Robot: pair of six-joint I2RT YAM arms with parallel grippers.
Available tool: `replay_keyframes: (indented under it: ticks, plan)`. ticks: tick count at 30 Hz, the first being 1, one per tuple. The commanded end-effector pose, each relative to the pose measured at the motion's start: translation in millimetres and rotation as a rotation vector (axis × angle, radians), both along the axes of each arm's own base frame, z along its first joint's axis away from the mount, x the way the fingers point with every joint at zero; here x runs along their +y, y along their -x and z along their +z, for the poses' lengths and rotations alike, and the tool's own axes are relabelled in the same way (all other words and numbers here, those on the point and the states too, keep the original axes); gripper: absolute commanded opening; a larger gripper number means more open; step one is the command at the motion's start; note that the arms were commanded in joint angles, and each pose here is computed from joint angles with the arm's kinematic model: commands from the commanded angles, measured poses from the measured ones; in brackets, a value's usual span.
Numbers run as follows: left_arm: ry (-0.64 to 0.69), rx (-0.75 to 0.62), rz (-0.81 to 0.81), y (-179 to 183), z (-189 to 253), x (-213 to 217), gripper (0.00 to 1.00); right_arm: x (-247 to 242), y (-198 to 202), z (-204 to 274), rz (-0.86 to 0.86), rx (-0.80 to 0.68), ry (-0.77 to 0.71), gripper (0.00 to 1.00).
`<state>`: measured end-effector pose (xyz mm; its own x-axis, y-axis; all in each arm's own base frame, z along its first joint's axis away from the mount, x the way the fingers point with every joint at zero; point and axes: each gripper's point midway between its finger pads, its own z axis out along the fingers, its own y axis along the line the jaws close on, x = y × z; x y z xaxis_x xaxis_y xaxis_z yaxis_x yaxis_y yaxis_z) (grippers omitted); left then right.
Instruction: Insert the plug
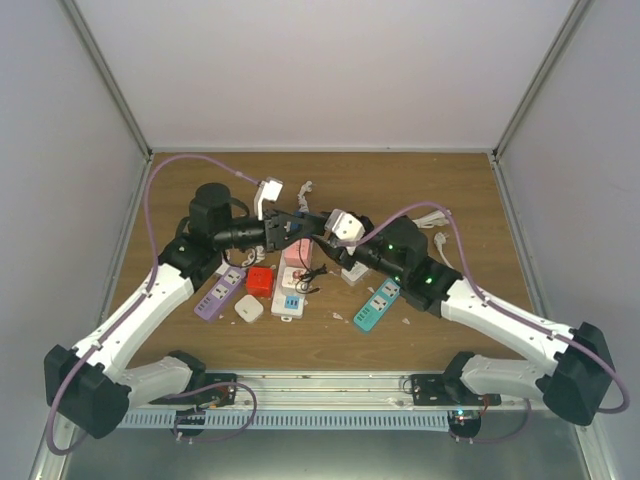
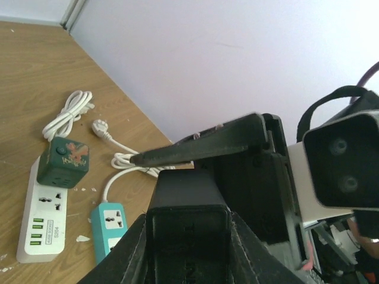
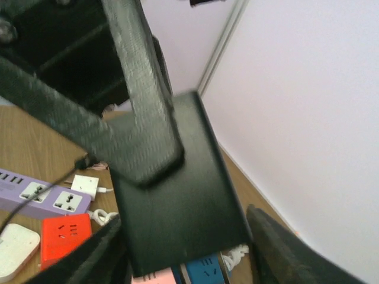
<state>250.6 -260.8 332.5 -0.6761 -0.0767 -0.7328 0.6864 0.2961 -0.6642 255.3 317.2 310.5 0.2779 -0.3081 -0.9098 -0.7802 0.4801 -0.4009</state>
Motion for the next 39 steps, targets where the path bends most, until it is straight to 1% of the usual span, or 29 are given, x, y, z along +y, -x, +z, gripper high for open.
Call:
replay_keyframes:
  ticks: [1,2,3,5,9,13,16,20,22,25,29,33,39]
  plan:
    - [-0.025,-0.085,0.040,-11,11,-8,0.10,-11,-2,14,-0.065,0.011,-0.061,0.65]
    - [-0.049,-0.087,0.059,-17,8,-8,0.10,-17,-3,12,-0.092,0.018,-0.055,0.72]
    - [-0.078,-0.085,0.072,-21,3,-9,0.10,-25,-4,10,-0.118,0.024,-0.057,0.75]
    - [-0.137,-0.081,0.093,-29,-9,-13,0.10,-41,-1,2,-0.154,0.043,-0.064,0.78]
    - [-0.245,-0.054,0.091,-39,-39,-26,0.09,-84,13,7,-0.252,0.031,-0.165,0.81]
    - [-0.351,-0.031,0.064,-46,-70,-47,0.09,-122,24,14,-0.356,0.036,-0.302,0.84]
    - [-0.432,-0.014,0.046,-47,-94,-64,0.09,-152,22,22,-0.478,0.055,-0.418,0.87]
    - [-0.619,0.011,0.023,-46,-141,-85,0.09,-186,11,34,-0.673,0.096,-0.514,0.89]
    - [-0.735,0.027,0.013,-42,-165,-91,0.09,-198,5,34,-0.762,0.113,-0.525,0.90]
    - [-0.852,0.050,-0.016,-39,-194,-96,0.08,-210,1,35,-0.840,0.123,-0.551,0.90]
    - [-0.900,0.048,-0.033,-41,-214,-105,0.08,-220,1,36,-0.888,0.138,-0.599,0.91]
    - [-0.895,0.016,-0.033,-56,-216,-121,0.08,-240,5,34,-0.972,0.160,-0.677,0.91]
    - [-0.942,-0.015,-0.042,-74,-227,-133,0.08,-266,14,30,-1.065,0.159,-0.756,0.92]
